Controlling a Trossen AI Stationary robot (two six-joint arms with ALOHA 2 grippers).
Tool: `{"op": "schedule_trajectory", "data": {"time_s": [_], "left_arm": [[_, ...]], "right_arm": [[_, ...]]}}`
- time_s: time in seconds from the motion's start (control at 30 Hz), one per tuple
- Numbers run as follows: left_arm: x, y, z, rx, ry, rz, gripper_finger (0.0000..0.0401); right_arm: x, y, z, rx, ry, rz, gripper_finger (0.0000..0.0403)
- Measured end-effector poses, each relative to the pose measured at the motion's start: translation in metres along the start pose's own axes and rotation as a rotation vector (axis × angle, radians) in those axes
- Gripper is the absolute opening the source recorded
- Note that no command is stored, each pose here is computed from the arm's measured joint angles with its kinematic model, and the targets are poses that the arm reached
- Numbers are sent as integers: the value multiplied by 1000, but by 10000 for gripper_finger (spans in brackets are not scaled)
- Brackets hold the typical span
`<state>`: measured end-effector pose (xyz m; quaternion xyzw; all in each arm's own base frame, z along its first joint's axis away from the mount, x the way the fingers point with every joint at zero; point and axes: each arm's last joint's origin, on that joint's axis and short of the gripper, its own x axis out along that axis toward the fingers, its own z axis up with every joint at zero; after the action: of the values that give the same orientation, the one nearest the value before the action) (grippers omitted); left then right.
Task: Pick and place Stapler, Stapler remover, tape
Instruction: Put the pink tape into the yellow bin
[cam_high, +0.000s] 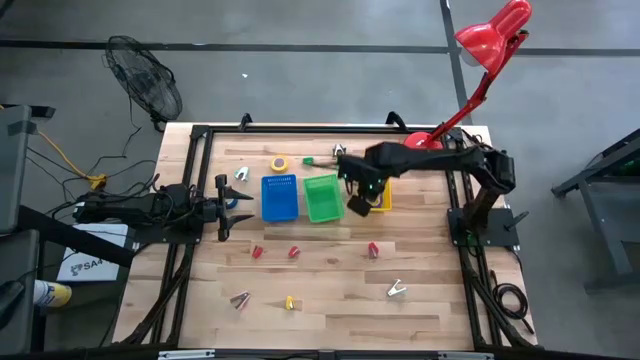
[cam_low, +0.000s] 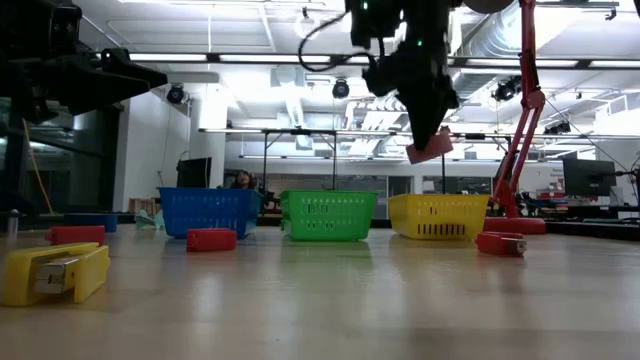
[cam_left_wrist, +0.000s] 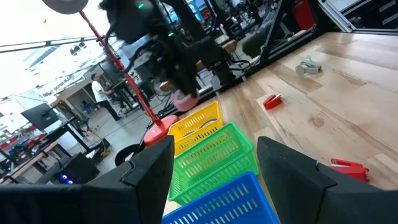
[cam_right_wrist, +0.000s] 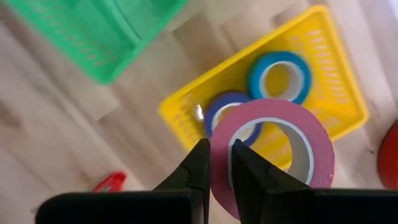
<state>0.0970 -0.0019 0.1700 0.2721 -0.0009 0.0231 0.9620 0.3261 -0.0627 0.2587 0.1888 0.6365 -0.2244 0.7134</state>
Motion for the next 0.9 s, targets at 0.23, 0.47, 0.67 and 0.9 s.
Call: {"op": "schedule_trajectory", "data": {"time_s": [0.23, 0.47, 0.67, 0.9], "left_arm": [[0, 0, 0, 0, 0, 0, 227], [0, 0, 0, 0, 0, 0, 227], [0, 0, 0, 0, 0, 0, 227], [0, 0, 0, 0, 0, 0, 227]], "right_arm": [[13, -33, 11, 30, 7, -6, 36], [45, -46, 11, 50, -15, -4, 34], [55, -50, 14, 109, -73, 25, 40], [70, -51, 10, 170, -85, 70, 37]]}}
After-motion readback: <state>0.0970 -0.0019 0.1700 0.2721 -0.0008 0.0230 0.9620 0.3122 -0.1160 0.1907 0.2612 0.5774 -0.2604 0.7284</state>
